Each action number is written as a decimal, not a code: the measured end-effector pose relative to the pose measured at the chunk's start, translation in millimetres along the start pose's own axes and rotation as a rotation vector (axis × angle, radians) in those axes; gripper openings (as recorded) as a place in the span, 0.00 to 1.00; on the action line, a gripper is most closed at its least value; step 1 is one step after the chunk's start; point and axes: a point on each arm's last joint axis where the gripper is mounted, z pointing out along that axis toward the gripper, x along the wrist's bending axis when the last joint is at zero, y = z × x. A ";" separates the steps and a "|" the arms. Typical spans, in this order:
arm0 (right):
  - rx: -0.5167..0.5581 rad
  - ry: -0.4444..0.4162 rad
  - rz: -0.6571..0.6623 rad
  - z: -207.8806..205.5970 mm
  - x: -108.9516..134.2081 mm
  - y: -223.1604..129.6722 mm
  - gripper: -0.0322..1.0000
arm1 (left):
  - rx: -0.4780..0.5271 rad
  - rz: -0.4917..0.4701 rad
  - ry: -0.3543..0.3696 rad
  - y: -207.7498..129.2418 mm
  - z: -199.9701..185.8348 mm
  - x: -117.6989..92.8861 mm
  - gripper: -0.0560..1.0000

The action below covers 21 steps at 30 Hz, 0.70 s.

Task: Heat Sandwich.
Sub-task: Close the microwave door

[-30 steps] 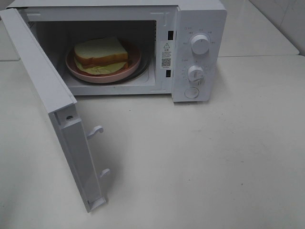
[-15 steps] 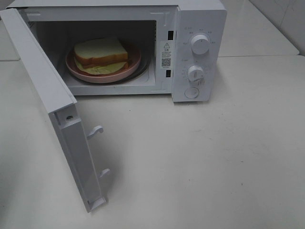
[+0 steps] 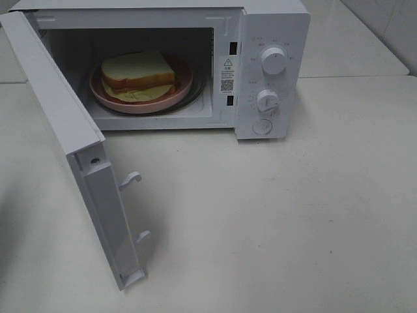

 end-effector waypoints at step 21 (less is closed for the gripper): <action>0.000 0.000 0.000 0.0 0.0 0.0 0.77 | -0.033 0.130 -0.249 -23.5 57.5 -43.6 0.05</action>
